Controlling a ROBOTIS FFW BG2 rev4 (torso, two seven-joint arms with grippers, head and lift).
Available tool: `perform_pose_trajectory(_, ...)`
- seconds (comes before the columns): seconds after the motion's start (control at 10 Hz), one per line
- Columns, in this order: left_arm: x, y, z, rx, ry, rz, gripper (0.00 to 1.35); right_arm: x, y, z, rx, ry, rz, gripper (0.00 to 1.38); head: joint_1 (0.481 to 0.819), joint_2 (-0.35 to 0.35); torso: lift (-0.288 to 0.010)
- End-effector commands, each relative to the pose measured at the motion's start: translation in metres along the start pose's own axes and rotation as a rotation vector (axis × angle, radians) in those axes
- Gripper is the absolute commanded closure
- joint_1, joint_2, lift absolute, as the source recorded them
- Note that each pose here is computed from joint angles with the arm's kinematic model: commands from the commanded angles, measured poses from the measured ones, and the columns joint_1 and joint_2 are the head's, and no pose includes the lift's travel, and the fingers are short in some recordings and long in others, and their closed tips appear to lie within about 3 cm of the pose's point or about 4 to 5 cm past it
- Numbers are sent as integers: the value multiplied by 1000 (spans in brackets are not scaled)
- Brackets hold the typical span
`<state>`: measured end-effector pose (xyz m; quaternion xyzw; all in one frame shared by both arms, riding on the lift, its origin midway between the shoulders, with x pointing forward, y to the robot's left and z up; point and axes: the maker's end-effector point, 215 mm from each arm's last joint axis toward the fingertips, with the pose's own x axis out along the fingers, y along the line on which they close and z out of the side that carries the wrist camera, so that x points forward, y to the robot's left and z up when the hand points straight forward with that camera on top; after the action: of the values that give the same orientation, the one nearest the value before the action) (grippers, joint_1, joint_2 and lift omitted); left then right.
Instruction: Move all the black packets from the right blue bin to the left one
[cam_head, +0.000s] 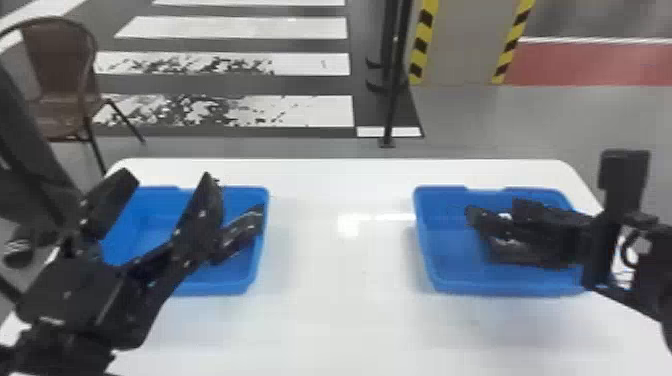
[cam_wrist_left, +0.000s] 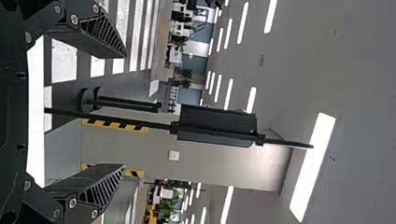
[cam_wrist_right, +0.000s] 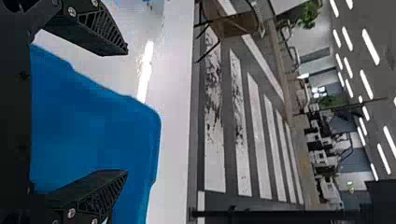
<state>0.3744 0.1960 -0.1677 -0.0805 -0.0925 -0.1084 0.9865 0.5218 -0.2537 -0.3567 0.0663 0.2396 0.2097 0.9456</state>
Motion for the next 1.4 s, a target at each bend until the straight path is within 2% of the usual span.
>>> perform_pose_trajectory(0.0,-4,8,2,-31,-4,19,219,-12,-43,-9,-4,68,-110,130,695,-54,-140)
perform_pose_trajectory(0.2,-8,19,3,-39,-5,46,219,-24,-72,-24,11,121,-205,134,695,-120,-140)
perform_pose_trajectory(0.5,-6,16,9,-41,-25,39,220,-21,-93,-47,36,173,-263,137,695,-153,-140)
perform_pose_trajectory(0.6,-6,16,9,-41,-25,39,220,-13,-99,-48,41,165,-262,139,695,-162,-140)
perform_pose_trajectory(1.0,-6,16,5,-49,-21,39,220,24,-95,-62,65,198,-221,139,695,-147,-140)
perform_pose_trajectory(1.3,-7,18,4,-59,-28,43,220,34,-93,-77,74,233,-222,139,695,-134,-140)
